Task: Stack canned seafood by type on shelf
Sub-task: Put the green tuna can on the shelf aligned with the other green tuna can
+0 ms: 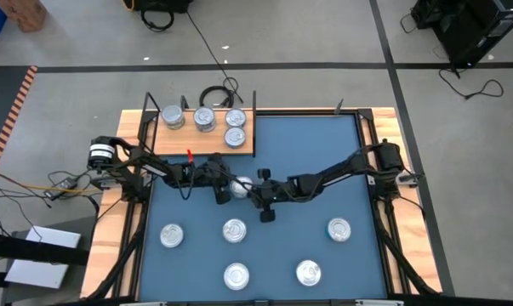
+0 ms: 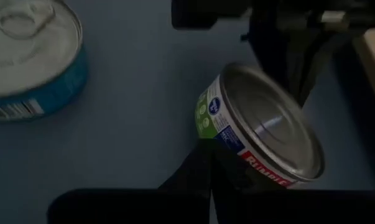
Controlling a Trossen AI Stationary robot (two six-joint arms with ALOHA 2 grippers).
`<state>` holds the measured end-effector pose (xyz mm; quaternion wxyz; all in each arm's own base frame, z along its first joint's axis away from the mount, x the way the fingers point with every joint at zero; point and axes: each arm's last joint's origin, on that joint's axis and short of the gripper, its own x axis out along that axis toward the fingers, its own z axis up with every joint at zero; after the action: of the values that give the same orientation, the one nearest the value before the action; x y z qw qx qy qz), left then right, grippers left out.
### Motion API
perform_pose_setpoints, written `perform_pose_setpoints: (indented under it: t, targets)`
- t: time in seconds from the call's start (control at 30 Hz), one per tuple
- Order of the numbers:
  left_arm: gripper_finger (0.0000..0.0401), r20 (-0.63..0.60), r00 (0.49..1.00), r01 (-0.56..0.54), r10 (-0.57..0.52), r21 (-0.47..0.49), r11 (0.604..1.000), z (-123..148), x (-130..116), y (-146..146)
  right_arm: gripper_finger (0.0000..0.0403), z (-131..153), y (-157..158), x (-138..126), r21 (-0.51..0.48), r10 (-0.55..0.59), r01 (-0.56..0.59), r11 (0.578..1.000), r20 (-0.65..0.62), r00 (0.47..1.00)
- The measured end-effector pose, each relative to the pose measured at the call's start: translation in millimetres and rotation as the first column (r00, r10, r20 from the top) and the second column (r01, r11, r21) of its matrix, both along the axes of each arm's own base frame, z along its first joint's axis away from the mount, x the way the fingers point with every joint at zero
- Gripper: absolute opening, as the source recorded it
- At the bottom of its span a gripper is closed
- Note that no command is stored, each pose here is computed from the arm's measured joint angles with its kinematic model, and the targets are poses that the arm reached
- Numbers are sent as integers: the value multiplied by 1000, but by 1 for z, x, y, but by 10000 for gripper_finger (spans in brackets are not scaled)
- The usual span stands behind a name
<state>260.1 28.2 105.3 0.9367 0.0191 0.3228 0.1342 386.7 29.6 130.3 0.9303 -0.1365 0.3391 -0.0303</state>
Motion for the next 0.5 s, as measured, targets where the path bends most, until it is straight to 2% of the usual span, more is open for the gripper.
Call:
perform_pose_setpoints:
  t: [0.5]
  targets:
    - [0, -53, 996, 72, -70, 53, 996, -3, -1, -7, 9, 13, 5, 5, -7, -21, 22, 1000, 119, 993]
